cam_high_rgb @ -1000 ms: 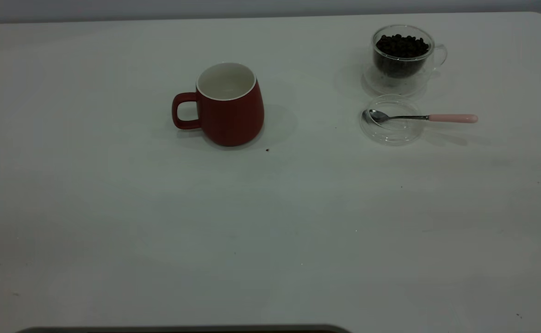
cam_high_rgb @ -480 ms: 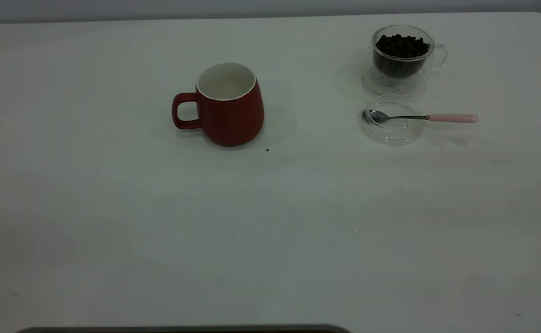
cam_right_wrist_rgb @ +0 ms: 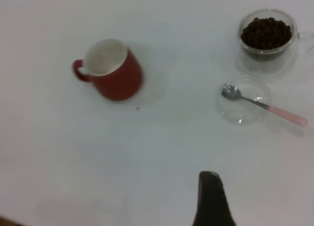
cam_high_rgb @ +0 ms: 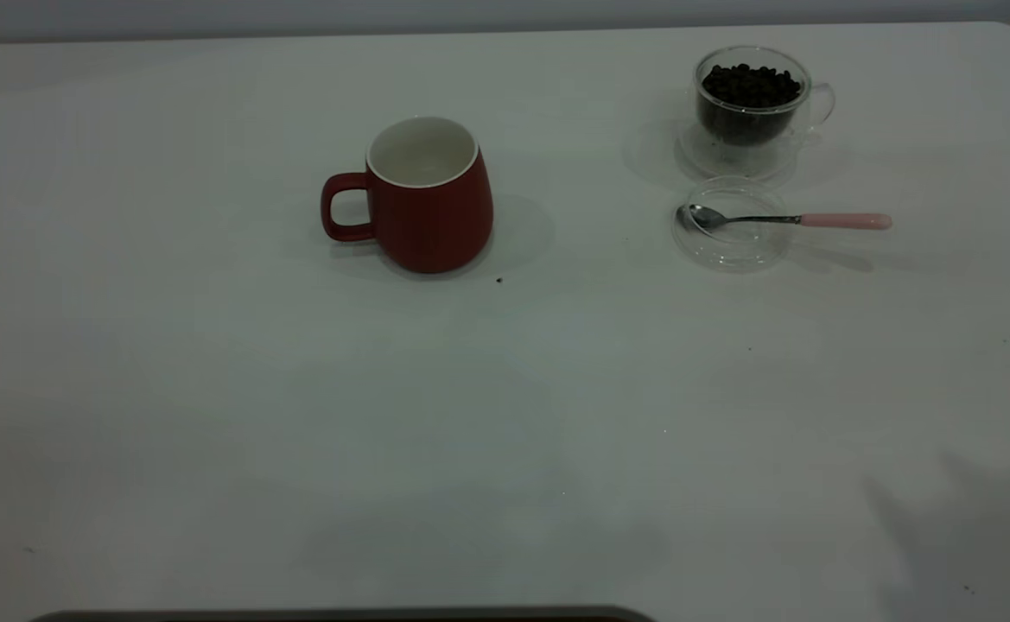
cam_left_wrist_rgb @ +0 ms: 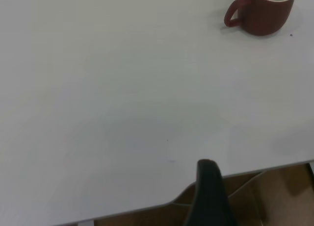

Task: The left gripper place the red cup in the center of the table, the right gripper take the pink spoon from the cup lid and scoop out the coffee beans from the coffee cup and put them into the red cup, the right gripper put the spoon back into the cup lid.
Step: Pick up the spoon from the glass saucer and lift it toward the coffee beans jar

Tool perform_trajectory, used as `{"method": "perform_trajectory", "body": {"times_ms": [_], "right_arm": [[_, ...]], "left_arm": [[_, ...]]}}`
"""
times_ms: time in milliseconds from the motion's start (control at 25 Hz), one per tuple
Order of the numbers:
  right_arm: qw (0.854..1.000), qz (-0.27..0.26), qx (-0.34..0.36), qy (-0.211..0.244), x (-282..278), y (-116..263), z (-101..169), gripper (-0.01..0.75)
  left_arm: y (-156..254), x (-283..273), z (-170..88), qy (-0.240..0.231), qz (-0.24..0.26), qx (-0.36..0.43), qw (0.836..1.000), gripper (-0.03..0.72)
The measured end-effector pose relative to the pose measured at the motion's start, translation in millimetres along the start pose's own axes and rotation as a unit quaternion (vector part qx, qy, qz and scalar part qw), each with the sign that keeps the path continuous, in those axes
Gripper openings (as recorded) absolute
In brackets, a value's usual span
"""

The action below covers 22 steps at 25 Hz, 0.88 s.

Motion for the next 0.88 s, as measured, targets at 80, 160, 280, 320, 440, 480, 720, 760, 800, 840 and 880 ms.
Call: {"method": "perform_trajectory", "body": {"times_ms": [80, 160, 280, 320, 440, 480, 720, 760, 800, 840, 880], "right_arm": [[0.999, 0.033, 0.007, 0.0, 30.2, 2.4, -10.1, 0.552], [0.998, 0.066, 0.012, -0.004, 57.6, 7.2, -18.3, 0.552], [0.992, 0.119, 0.043, -0.011, 102.7, 19.7, -29.9, 0.552], [0.988, 0.142, 0.055, -0.014, 118.4, 28.8, -33.3, 0.552], [0.978, 0.19, 0.084, -0.02, 158.2, 47.4, -50.4, 0.55], [0.974, 0.202, 0.097, -0.023, 169.7, 52.0, -58.1, 0.55], [0.955, 0.232, 0.181, -0.039, 210.1, 74.5, -120.5, 0.548], [0.952, 0.231, 0.196, -0.038, 215.4, 80.4, -130.1, 0.548], [0.95, 0.227, 0.213, -0.036, 219.8, 84.3, -141.4, 0.548], [0.948, 0.22, 0.228, -0.037, 222.3, 86.0, -152.0, 0.548], [0.945, 0.215, 0.243, -0.041, 224.6, 89.3, -160.5, 0.548]], "left_arm": [[0.0, 0.0, 0.0, 0.0, 0.0, 0.0, 1.0, 0.587], [0.0, 0.0, 0.0, 0.0, 0.0, 0.0, 1.0, 0.587], [0.0, 0.0, 0.0, 0.0, 0.0, 0.0, 1.0, 0.587], [0.0, 0.0, 0.0, 0.0, 0.0, 0.0, 1.0, 0.587], [0.0, 0.0, 0.0, 0.0, 0.0, 0.0, 1.0, 0.587], [0.0, 0.0, 0.0, 0.0, 0.0, 0.0, 1.0, 0.587], [0.0, 0.0, 0.0, 0.0, 0.0, 0.001, 1.0, 0.587], [0.0, 0.0, 0.0, 0.0, 0.0, 0.001, 1.0, 0.587], [0.0, 0.0, 0.0, 0.0, 0.0, 0.001, 1.0, 0.587], [0.0, 0.0, 0.0, 0.0, 0.0, 0.001, 1.0, 0.587], [0.0, 0.0, 0.0, 0.0, 0.0, 0.001, 1.0, 0.587]]}}
Point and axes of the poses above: a point on each arm's last joint axis where the gripper is mounted, x pointing out along that axis toward the gripper, z along the wrist's bending axis when the last joint is at zero, y = z × x, the point moved 10 cm from there along x, pointing out along that axis toward the gripper, and after that the axes turned 8 degrees about -x, right-handed, at the moved point
